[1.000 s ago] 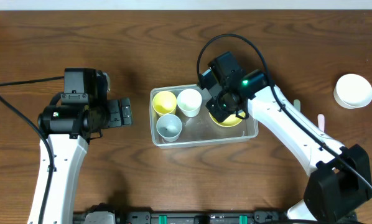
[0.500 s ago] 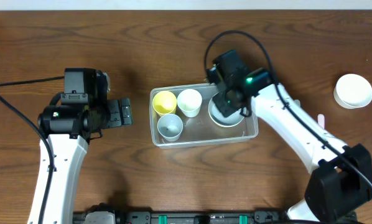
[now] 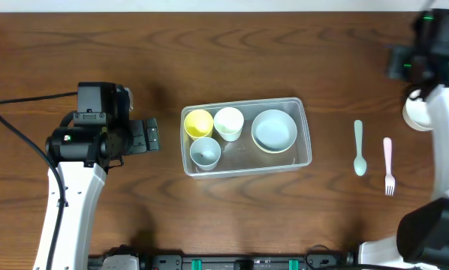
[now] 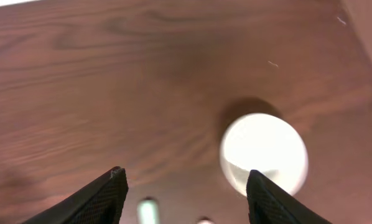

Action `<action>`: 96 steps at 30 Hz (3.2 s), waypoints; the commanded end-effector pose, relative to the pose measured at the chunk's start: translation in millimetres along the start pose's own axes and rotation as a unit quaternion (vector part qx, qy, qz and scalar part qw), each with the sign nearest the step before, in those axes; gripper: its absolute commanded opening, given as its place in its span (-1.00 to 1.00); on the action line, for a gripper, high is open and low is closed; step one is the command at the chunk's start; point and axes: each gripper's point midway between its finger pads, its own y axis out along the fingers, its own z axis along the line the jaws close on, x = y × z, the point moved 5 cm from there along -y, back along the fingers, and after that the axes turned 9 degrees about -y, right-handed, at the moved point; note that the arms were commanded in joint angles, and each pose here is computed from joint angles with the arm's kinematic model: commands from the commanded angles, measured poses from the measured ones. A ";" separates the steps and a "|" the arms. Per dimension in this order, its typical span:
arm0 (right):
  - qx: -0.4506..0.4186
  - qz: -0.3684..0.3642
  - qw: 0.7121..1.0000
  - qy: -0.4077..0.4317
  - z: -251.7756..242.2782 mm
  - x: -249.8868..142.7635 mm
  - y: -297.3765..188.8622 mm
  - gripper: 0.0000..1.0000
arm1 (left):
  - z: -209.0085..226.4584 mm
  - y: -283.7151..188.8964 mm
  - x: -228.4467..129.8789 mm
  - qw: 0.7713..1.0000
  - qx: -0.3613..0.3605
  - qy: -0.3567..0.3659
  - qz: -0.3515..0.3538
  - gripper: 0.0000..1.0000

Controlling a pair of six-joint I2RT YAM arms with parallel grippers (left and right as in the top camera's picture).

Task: Pack container
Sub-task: 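Stack the light-blue bowl onto the yellow bowl in the container, then grasp the white bowl with the right gripper, then stack the white bowl onto the bowls in the container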

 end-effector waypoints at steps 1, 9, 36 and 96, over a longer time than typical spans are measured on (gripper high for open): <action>0.011 0.037 0.999 0.023 -21.5 -14.5 29.3 0.28 | -0.9 -1.1 -0.2 1.000 -0.005 -0.005 0.000 0.96; 0.013 0.133 0.990 0.044 -47.9 -60.0 100.4 0.41 | -0.9 -1.1 -0.4 1.000 -0.005 -0.005 0.000 0.96; 0.047 0.244 0.967 0.055 -38.3 -120.7 152.3 -0.63 | -0.9 -1.1 -0.2 1.000 -0.005 -0.005 0.000 0.96; 0.304 0.172 0.848 -0.399 298.9 -146.6 -62.8 -0.63 | 0.1 -1.1 -3.6 1.000 -0.003 -0.006 0.009 0.96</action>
